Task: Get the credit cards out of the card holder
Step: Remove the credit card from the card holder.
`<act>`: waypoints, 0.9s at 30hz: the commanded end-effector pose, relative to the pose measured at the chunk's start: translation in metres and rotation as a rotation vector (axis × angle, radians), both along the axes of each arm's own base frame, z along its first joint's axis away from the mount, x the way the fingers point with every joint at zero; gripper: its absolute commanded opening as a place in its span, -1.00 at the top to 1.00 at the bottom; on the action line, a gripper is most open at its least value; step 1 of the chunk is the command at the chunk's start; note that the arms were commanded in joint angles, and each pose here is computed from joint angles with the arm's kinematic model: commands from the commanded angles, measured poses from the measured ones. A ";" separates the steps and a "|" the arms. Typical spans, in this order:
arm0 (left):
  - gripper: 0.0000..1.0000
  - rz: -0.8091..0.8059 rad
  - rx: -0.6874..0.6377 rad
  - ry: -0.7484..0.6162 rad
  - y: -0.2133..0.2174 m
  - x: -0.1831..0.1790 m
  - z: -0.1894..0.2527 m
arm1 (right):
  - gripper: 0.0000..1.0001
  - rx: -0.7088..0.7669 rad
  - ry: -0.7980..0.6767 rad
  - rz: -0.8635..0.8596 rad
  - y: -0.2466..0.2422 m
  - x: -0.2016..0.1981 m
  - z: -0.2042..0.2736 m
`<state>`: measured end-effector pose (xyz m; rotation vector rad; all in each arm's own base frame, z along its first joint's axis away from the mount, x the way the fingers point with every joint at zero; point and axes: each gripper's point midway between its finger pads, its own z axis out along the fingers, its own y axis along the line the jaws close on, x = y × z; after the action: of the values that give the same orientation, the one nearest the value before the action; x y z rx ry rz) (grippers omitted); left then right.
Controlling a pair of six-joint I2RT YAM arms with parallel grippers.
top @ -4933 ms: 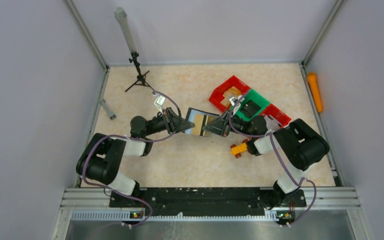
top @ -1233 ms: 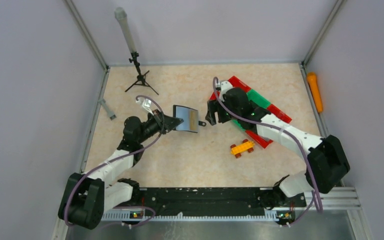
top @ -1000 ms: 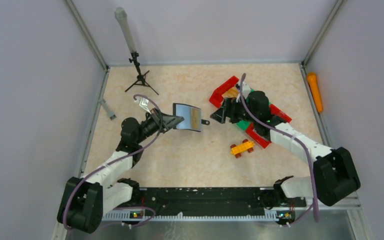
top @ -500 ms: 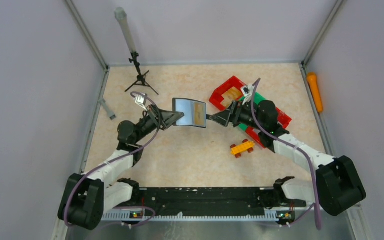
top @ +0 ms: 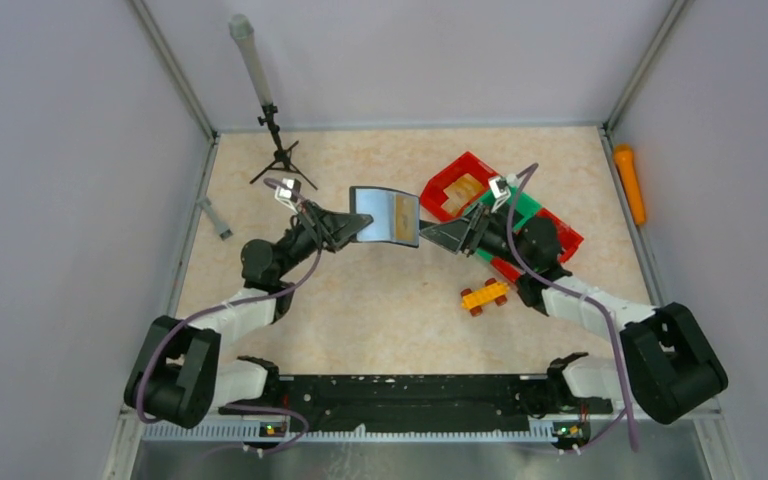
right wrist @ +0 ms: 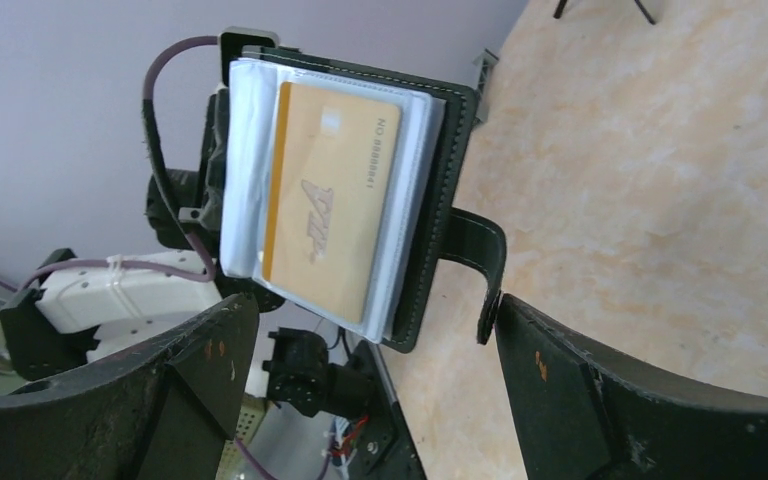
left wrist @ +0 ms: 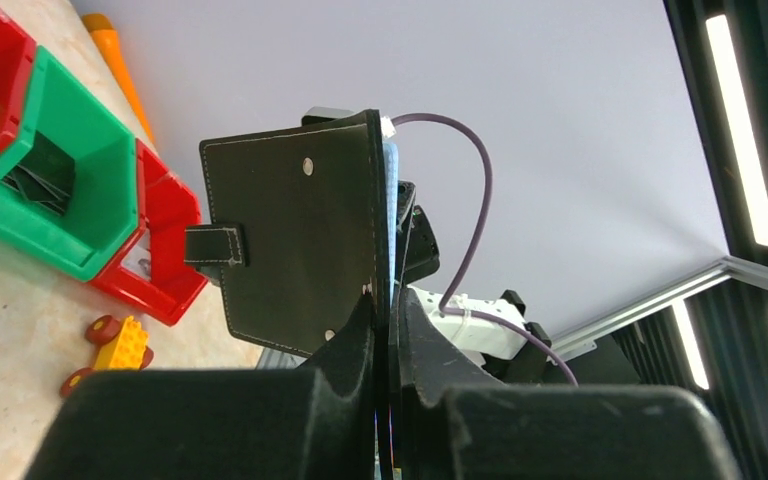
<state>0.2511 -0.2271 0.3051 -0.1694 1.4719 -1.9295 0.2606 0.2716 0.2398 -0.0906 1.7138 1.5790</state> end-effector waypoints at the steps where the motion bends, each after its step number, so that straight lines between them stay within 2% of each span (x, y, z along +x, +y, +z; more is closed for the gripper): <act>1: 1.00 -0.044 -0.113 -0.155 -0.001 -0.015 0.044 | -0.78 0.113 -0.053 0.062 0.011 -0.010 0.032; 5: 1.00 -0.070 -0.124 -0.176 -0.007 -0.017 0.049 | -0.78 0.115 -0.031 0.047 0.015 -0.008 0.031; 13: 1.00 -0.034 -0.080 -0.196 -0.008 -0.015 0.054 | -0.80 0.014 0.018 -0.067 0.006 0.007 0.009; 24: 1.00 -0.059 -0.103 -0.191 -0.013 -0.018 0.056 | -0.76 0.233 -0.027 0.060 0.011 -0.013 0.051; 27: 1.00 -0.064 -0.102 -0.189 -0.015 -0.018 0.054 | -0.69 0.263 -0.035 0.082 0.012 -0.017 0.061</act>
<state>0.2370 -0.2431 0.3336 -0.0519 1.3813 -2.0101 0.2586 0.2821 0.2678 0.0121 1.6122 1.7388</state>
